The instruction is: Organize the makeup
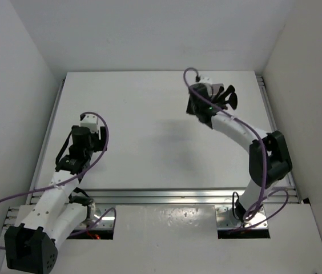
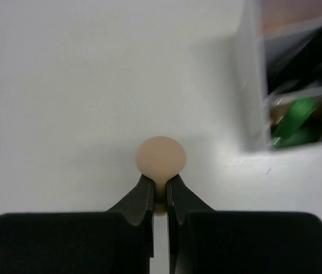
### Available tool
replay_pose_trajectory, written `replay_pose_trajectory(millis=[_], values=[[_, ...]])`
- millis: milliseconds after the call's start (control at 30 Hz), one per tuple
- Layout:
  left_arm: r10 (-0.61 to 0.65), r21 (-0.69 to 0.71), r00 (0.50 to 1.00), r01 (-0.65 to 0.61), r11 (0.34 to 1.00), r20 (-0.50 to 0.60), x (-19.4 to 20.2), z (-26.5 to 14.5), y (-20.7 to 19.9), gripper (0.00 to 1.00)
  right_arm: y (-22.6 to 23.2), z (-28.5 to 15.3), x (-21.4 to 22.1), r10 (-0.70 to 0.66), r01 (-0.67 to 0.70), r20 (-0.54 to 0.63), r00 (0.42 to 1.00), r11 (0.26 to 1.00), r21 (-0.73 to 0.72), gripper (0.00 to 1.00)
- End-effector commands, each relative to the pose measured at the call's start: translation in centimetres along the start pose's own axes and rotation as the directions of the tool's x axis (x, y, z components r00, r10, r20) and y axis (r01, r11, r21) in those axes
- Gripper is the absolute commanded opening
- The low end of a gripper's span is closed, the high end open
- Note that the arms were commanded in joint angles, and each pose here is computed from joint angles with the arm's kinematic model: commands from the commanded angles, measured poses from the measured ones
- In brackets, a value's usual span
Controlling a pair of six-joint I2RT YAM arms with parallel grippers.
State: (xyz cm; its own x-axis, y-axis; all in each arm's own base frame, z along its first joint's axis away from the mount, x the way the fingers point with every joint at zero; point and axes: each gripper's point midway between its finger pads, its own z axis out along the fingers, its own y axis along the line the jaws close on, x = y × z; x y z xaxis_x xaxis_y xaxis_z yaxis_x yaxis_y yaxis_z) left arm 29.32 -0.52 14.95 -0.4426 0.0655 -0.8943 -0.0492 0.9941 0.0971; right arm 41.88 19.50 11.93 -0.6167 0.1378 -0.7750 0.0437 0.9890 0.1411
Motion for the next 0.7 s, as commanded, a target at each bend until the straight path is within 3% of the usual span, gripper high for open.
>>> replay_pose_trajectory(millis=[0, 200, 367, 500, 667], values=[[-0.029, -0.01, 0.999, 0.029, 1.0, 0.038, -2.0, 0.4, 0.7, 0.79, -3.3, 2.6, -8.6, -0.012, 0.006, 0.174, 0.985, 0.999, 0.036, 0.0], [-0.063, -0.041, 0.998, 0.064, 0.997, 0.01, -2.5, 1.5, 2.1, 0.79, -6.5, 6.8, -13.5, 0.053, -0.067, 0.235, 0.971, 0.996, 0.052, 0.0], [-0.084, -0.045, 0.996, 0.083, 0.996, -0.026, -2.5, 2.9, 2.9, 0.79, -8.9, 9.4, -14.3, 0.063, -0.089, 0.272, 0.96, 0.992, 0.086, 0.0], [-0.098, -0.05, 0.995, 0.097, 0.994, -0.027, -2.8, 4.3, 3.5, 0.79, -10.8, 10.1, -14.7, 0.054, -0.104, 0.317, 0.947, 0.984, 0.145, 0.0], [-0.098, -0.066, 0.995, 0.097, 0.993, -0.015, -3.0, 4.9, 4.2, 0.79, -11.0, 9.1, -16.3, 0.082, -0.131, 0.368, 0.926, 0.985, 0.11, 0.0]])
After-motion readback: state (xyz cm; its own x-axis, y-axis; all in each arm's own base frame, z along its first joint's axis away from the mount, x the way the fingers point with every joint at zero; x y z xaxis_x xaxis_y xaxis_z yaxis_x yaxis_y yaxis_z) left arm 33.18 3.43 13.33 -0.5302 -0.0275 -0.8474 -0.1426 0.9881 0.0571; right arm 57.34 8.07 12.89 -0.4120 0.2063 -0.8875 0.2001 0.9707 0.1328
